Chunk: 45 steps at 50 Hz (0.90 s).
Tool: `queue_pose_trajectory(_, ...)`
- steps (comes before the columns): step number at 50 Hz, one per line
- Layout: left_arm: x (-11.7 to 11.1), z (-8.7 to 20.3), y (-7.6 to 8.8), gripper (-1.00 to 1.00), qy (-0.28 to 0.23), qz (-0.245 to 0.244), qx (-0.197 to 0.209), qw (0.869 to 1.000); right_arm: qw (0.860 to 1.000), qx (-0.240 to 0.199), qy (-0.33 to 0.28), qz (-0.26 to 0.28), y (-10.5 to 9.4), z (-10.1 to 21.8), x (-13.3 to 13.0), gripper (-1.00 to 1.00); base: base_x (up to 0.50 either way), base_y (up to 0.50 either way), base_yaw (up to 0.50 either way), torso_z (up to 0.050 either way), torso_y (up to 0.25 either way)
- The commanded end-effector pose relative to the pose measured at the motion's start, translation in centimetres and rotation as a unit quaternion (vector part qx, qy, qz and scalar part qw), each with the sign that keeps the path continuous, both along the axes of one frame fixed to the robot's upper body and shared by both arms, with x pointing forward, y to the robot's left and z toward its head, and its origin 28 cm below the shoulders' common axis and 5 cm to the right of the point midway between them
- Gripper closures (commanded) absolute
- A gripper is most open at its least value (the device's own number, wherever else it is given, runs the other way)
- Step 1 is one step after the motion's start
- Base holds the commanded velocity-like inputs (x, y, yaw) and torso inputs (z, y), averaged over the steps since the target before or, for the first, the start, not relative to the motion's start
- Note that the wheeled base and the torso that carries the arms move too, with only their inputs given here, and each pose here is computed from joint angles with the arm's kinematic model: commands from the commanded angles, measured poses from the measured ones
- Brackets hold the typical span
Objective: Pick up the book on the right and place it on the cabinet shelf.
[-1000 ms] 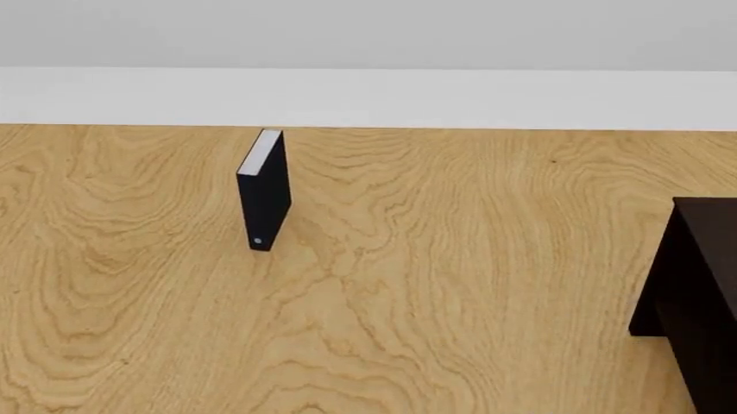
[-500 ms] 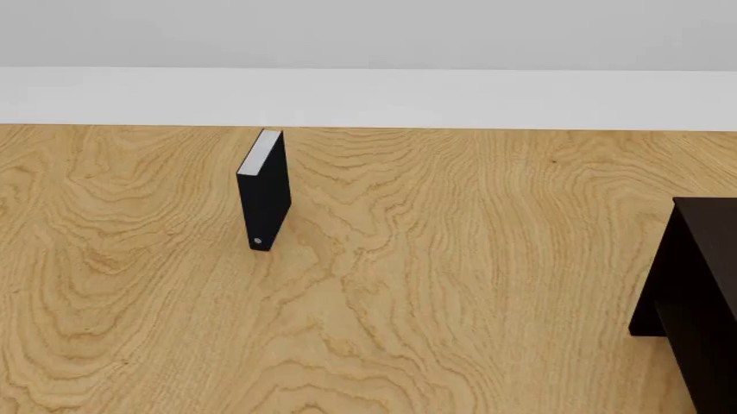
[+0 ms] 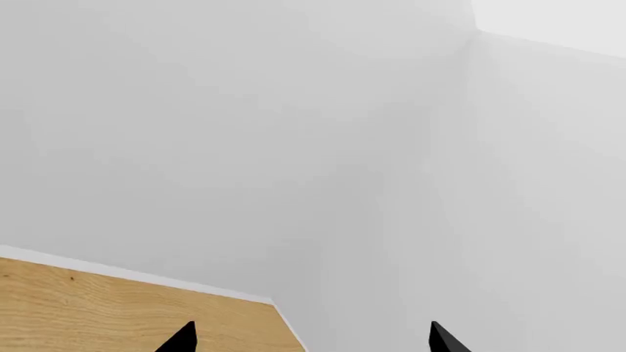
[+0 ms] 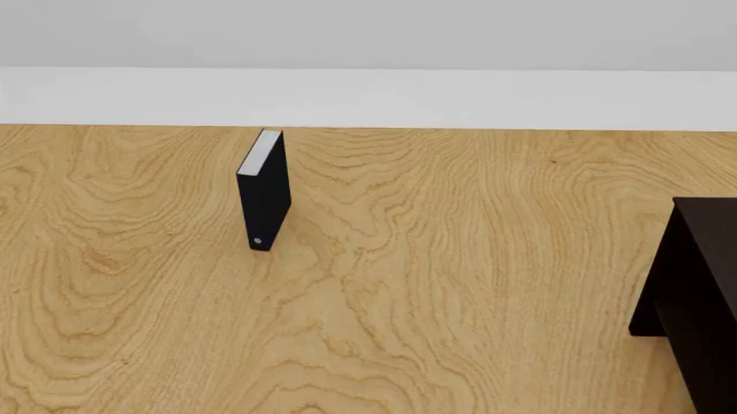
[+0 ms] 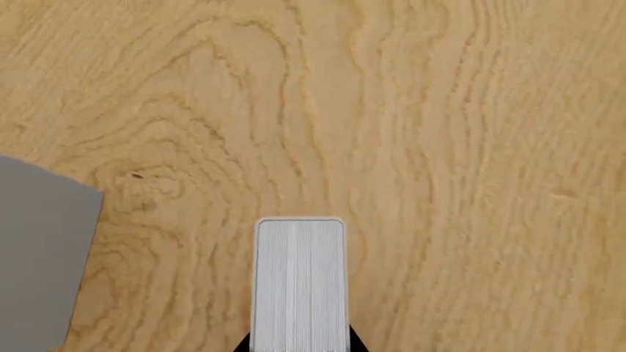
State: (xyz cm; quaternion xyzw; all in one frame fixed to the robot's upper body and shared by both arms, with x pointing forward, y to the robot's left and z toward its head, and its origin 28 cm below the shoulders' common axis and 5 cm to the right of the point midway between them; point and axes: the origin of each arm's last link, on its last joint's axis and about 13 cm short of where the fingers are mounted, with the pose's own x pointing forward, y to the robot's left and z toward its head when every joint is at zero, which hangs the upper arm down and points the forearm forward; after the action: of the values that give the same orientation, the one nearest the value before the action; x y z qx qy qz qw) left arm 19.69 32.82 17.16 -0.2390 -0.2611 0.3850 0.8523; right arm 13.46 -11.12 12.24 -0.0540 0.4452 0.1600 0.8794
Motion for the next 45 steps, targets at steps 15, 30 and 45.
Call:
queue_pose_trajectory(15, 0.0, 0.0, 0.0, -1.0, 0.0, -0.001, 0.001, 1.0, 0.949, -0.167, -0.268, -0.013, 0.4, 1.7, 1.2, 1.0, 0.0, 0.0, 0.0, 0.0, 0.0)
queue_pose_trajectory(30, 0.1, 0.0, 0.0, -1.0, 0.001, -0.003, 0.001, 1.0, 0.841, -0.292, -0.454, -0.031, 1.2, 0.4, 3.4, 1.0, 0.0, 0.0, 0.0, 0.0, 0.001)
queue_pose_trajectory(45, 0.0, 0.0, 0.0, -1.0, -0.002, -0.007, 0.0, 1.0, 0.821, -0.321, -0.468, -0.064, 2.6, -1.0, 7.5, 1.0, 0.0, 0.0, 0.0, 0.0, 0.001)
